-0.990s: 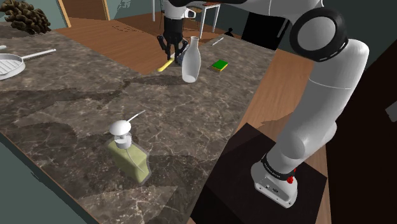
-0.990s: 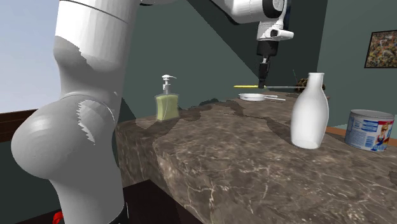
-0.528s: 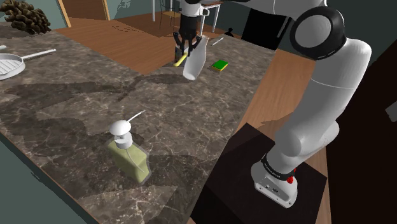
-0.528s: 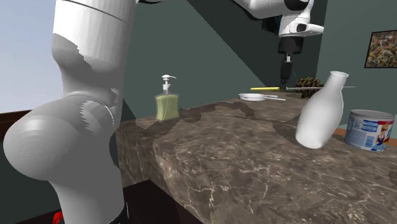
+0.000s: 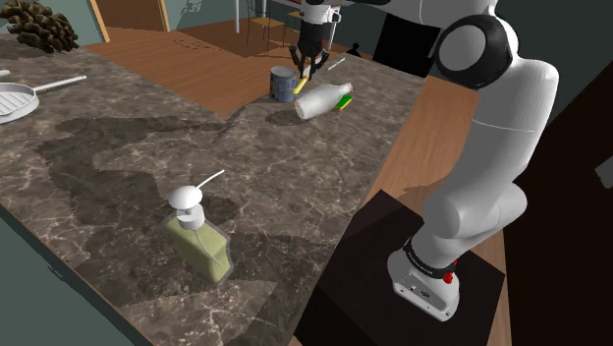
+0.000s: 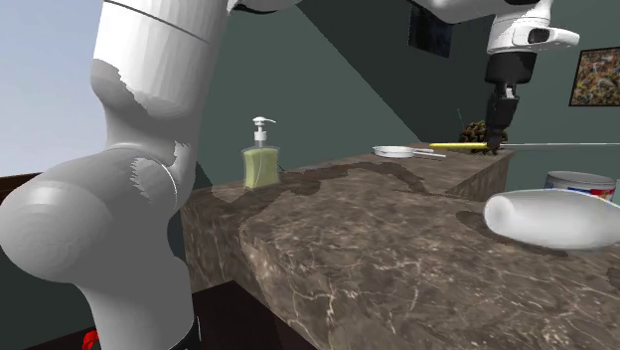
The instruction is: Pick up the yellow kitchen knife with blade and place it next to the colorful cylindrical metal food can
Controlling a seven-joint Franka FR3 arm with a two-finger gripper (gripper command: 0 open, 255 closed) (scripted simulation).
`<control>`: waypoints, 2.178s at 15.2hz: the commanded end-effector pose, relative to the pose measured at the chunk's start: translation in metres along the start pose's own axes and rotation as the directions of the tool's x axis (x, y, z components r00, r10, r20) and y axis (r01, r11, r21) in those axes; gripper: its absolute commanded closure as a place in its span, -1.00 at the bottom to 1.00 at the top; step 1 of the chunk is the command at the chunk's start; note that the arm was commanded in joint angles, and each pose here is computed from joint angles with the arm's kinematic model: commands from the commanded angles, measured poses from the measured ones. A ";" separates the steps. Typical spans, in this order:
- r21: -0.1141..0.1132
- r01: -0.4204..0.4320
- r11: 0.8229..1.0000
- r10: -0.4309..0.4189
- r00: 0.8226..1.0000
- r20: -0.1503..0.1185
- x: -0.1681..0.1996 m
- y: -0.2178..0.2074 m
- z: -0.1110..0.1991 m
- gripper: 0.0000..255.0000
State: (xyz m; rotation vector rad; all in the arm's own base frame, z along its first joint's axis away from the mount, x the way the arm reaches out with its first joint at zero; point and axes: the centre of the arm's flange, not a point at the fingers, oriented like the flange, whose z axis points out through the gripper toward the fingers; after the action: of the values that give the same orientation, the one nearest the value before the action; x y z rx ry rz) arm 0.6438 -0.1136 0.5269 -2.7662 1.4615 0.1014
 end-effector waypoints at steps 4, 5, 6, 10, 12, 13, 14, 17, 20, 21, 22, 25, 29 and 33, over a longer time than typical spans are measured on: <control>0.000 0.001 1.000 -0.001 1.000 0.000 0.060 0.030 -0.006 1.00; 0.000 0.001 1.000 -0.001 1.000 0.000 0.071 0.037 -0.006 1.00; 0.000 0.001 1.000 -0.001 1.000 0.000 0.083 0.043 -0.007 1.00; 0.000 0.001 1.000 -0.001 1.000 0.000 0.089 0.045 0.009 1.00; 0.000 0.001 1.000 -0.001 1.000 0.000 0.090 0.045 0.019 1.00; 0.000 0.001 1.000 -0.001 1.000 0.000 0.090 0.045 0.024 1.00; 0.000 0.001 1.000 -0.001 1.000 0.000 0.090 0.045 0.030 1.00; 0.000 0.001 1.000 -0.001 1.000 0.000 0.091 0.045 0.045 1.00; 0.000 0.001 1.000 -0.001 1.000 0.000 0.092 0.044 0.061 1.00; 0.000 0.001 1.000 -0.001 1.000 0.000 0.093 0.044 0.067 1.00; 0.000 0.001 1.000 -0.001 1.000 0.000 0.093 0.044 0.072 1.00; 0.000 0.001 1.000 -0.001 1.000 0.000 0.094 0.044 0.088 1.00; 0.000 0.001 1.000 -0.001 1.000 0.000 0.095 0.043 0.109 1.00; 0.000 0.001 1.000 -0.001 1.000 0.000 0.097 0.043 0.130 1.00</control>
State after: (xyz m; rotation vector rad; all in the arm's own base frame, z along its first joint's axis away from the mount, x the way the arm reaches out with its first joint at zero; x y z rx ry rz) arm 0.6629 -0.2109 0.4206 -2.7458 1.4492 -0.0783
